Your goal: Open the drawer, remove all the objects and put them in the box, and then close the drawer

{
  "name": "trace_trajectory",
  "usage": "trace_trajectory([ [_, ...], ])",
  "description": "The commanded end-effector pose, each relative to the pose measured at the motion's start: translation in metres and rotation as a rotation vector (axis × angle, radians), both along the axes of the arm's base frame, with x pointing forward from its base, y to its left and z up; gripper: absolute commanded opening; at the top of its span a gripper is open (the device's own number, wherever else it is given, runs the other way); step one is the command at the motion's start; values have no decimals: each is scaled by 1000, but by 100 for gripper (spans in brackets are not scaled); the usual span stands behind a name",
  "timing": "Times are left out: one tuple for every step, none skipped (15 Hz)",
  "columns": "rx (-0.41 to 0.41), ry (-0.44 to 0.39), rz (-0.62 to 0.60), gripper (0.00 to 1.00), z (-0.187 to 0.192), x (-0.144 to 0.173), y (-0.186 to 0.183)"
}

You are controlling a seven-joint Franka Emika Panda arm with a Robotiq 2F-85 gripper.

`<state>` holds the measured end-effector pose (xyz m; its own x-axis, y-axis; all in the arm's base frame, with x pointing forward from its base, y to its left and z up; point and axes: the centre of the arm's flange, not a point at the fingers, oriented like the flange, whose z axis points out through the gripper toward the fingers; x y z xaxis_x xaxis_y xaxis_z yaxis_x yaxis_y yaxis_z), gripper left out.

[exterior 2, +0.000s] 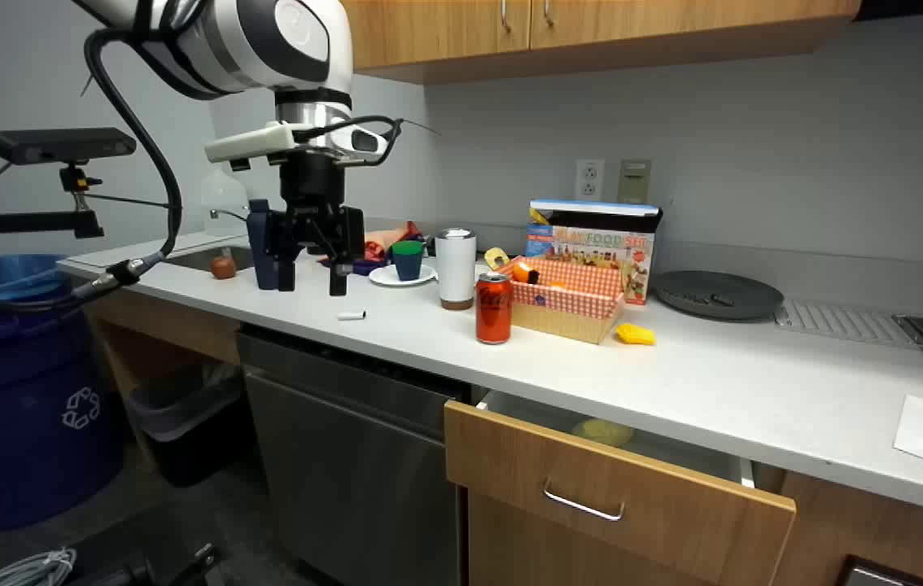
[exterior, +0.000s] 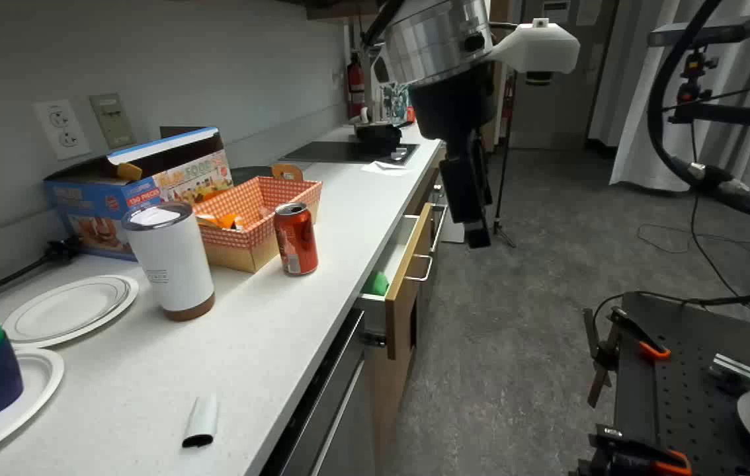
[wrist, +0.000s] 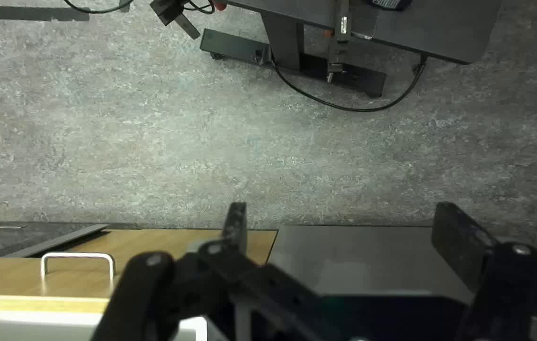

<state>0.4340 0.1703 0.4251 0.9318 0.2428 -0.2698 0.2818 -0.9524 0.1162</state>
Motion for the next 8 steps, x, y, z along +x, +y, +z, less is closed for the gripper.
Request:
trace_trajectory([
  [0, 1, 0, 100, 0, 0, 0],
  [6, 2, 3, 100, 2, 3, -5],
  [10, 0, -2, 100, 3, 5, -9],
  [17, -2, -14, 100, 4, 8, -17],
  [21, -7, -25, 100, 5, 11, -25],
  [25, -22, -46, 100, 6, 16, -39],
  [28, -36, -72, 100, 6, 22, -55],
  [32, -49, -97, 100, 6, 28, -69],
])
